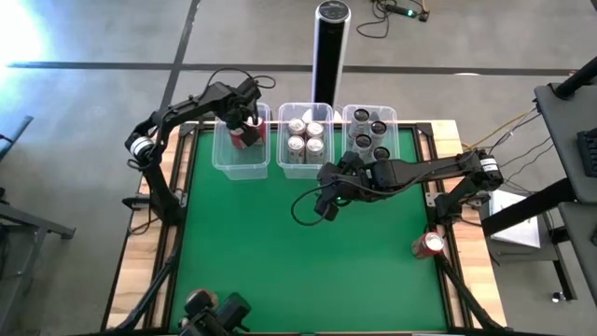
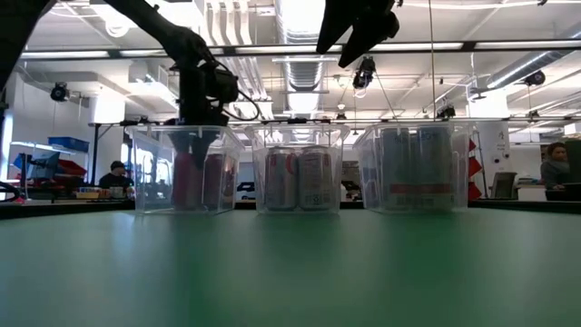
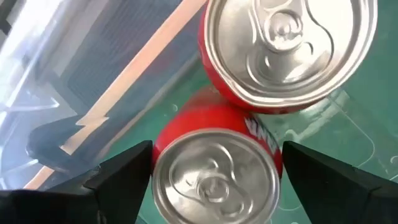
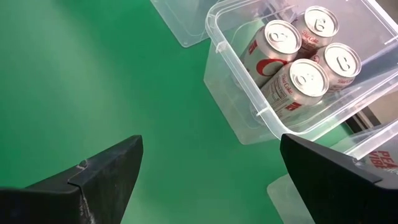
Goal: Sort soda cans
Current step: Put the top left orange soda can into the left transparent bin, then put the bottom orange soda can into the left transparent bin
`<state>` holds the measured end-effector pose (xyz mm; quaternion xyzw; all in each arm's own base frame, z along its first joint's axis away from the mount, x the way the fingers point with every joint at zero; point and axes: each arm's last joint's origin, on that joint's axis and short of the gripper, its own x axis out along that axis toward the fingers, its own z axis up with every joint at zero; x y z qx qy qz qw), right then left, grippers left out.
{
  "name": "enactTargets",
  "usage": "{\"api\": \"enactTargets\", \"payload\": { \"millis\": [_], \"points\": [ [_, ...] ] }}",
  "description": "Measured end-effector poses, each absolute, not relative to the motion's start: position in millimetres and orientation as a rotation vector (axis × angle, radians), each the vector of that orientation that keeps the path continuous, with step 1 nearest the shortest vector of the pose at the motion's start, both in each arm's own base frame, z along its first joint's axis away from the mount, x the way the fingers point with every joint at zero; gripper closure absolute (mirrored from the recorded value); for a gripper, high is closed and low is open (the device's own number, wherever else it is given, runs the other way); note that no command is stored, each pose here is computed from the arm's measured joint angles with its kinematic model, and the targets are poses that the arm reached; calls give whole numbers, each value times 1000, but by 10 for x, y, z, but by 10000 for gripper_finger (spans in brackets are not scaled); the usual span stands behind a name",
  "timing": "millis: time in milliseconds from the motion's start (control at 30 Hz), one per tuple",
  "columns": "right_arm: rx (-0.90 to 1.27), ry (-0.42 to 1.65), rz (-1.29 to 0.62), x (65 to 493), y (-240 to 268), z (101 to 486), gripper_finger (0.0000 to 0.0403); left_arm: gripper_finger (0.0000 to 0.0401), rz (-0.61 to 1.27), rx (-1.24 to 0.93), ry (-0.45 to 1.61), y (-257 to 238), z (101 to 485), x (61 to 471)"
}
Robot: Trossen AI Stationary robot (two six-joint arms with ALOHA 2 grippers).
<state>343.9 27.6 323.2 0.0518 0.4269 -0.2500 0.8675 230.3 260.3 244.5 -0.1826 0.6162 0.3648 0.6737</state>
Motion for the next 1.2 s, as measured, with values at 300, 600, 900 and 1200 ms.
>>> {"api": "enactTargets", "payload": {
  "millis": [300,600,900,1200],
  "points": [
    [109,894,-522,3440,277,3231,29,59,811,-391,1378,2596,2648,2286],
    [107,893,-525,3440,275,3232,29,58,799,-422,1238,2448,3390,2210],
    [33,840,-648,3438,227,3252,29,58,559,-431,1035,1513,3945,2126],
    [81,693,-781,3484,200,3308,29,58,241,-405,873,259,3983,1873]
  ]
}}
